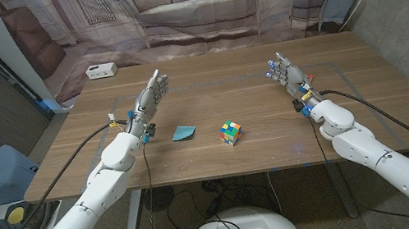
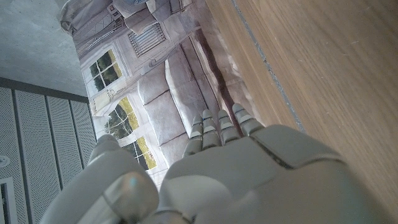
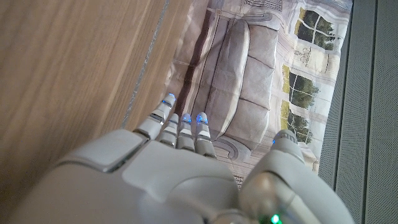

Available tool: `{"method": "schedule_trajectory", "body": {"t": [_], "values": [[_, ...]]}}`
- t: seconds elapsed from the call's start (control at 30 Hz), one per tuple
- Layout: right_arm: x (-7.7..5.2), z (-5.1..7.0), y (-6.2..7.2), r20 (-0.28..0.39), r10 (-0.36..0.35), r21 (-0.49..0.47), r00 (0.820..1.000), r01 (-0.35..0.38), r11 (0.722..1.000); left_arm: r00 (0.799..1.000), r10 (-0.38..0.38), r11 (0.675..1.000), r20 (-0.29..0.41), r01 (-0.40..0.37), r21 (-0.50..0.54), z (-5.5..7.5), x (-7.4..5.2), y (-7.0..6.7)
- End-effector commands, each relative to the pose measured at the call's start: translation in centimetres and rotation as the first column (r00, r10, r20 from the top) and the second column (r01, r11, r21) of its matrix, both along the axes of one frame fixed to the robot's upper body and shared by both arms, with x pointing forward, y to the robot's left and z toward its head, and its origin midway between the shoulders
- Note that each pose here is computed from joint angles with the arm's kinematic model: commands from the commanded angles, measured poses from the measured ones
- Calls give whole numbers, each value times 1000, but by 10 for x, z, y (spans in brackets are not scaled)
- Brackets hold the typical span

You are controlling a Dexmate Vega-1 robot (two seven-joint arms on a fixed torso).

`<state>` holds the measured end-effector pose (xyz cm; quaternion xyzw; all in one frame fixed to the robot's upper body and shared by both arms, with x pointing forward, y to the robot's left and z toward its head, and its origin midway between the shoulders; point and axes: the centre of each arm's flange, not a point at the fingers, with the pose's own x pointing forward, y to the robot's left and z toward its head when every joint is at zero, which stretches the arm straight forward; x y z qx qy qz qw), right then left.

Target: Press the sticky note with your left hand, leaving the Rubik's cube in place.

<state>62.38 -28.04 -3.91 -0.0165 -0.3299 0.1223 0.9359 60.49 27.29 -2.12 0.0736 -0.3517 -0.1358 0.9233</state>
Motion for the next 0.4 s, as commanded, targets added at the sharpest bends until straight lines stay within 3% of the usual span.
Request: {"method": "schedule_trajectory", "body": {"t": [0.03,0.4], "values": [[0,-5,3,-14,-2,-5,1000,2,1000,1000,-28,1000,6,28,-13,-2,6,1],[-7,-10,5,-29,-16,6,999,16,1000,999,-34,999,-7,34,-5,-6,8,6]]}}
